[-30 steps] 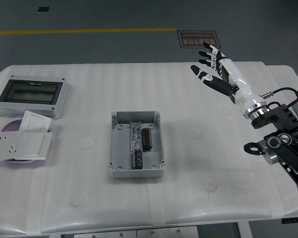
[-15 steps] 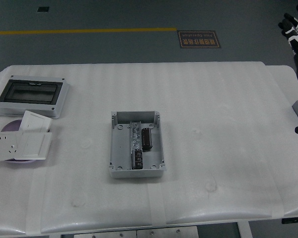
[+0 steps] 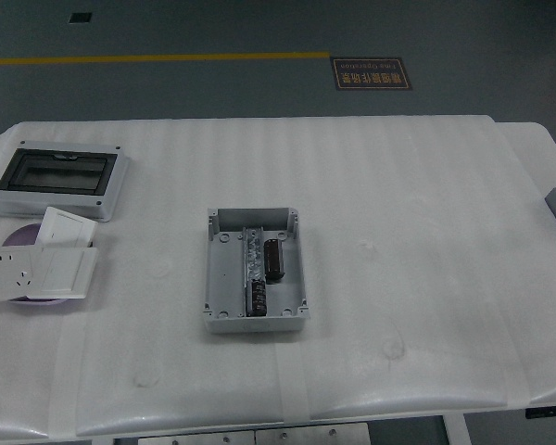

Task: Pick up the battery,place it into the box

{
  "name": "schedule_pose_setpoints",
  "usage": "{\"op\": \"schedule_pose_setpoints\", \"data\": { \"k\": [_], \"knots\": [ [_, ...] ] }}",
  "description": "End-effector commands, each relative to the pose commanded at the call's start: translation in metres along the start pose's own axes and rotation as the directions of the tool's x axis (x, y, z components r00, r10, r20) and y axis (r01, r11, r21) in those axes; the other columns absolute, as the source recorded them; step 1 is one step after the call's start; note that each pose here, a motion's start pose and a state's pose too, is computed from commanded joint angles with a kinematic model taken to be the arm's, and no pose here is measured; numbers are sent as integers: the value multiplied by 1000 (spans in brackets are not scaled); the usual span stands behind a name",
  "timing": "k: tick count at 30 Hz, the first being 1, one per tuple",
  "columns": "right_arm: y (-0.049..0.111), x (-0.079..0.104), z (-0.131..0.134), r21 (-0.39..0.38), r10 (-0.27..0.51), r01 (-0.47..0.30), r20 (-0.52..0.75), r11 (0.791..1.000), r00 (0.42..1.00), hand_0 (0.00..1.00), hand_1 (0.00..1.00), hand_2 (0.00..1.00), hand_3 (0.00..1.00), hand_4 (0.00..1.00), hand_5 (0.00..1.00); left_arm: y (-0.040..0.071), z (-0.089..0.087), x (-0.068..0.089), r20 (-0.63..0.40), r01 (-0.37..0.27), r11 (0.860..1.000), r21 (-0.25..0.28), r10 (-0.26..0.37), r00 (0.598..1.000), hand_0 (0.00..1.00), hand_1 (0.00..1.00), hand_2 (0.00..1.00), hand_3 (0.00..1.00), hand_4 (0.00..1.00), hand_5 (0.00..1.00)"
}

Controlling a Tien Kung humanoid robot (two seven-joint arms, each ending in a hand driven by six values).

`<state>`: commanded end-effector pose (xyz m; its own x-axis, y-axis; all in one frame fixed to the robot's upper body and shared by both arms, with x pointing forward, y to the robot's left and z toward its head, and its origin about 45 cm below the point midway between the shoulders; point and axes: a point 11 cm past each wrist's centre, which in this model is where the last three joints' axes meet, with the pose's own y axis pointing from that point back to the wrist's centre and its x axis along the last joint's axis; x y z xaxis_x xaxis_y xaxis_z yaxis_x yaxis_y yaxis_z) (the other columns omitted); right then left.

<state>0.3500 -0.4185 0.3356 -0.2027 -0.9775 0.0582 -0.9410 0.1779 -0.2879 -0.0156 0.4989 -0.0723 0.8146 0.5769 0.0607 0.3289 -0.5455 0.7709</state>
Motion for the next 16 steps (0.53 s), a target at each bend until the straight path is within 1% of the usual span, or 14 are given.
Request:
{"op": "schedule_pose_setpoints", "data": {
  "k": [2,3,8,10,16],
  "knots": [
    [0,0,2,-4,0,0,3,1000,1000,865,774,818,884,788,599,0,2,1,0,-11,1000,-10,11,1000,679,693,656,641,628,210],
    [1,-1,3,-6,-1,1,5,1000,1000,865,774,815,880,797,608,0,2,2,-1,-16,1000,-14,16,1000,687,709,697,652,630,205],
    [1,-3,5,-10,-13,13,21,1000,1000,865,774,815,880,797,608,1,3,4,-2,-27,999,-21,27,1000,687,709,697,652,630,205],
    [1,-4,3,-7,-20,21,36,1000,999,864,773,812,876,792,623,0,3,3,-1,-25,999,-20,25,1000,685,700,686,646,627,203],
    [3,-4,-3,3,-39,39,114,999,993,864,773,812,876,792,623,0,2,1,-3,-20,1000,-18,20,1000,685,700,686,646,627,203]
  ]
}}
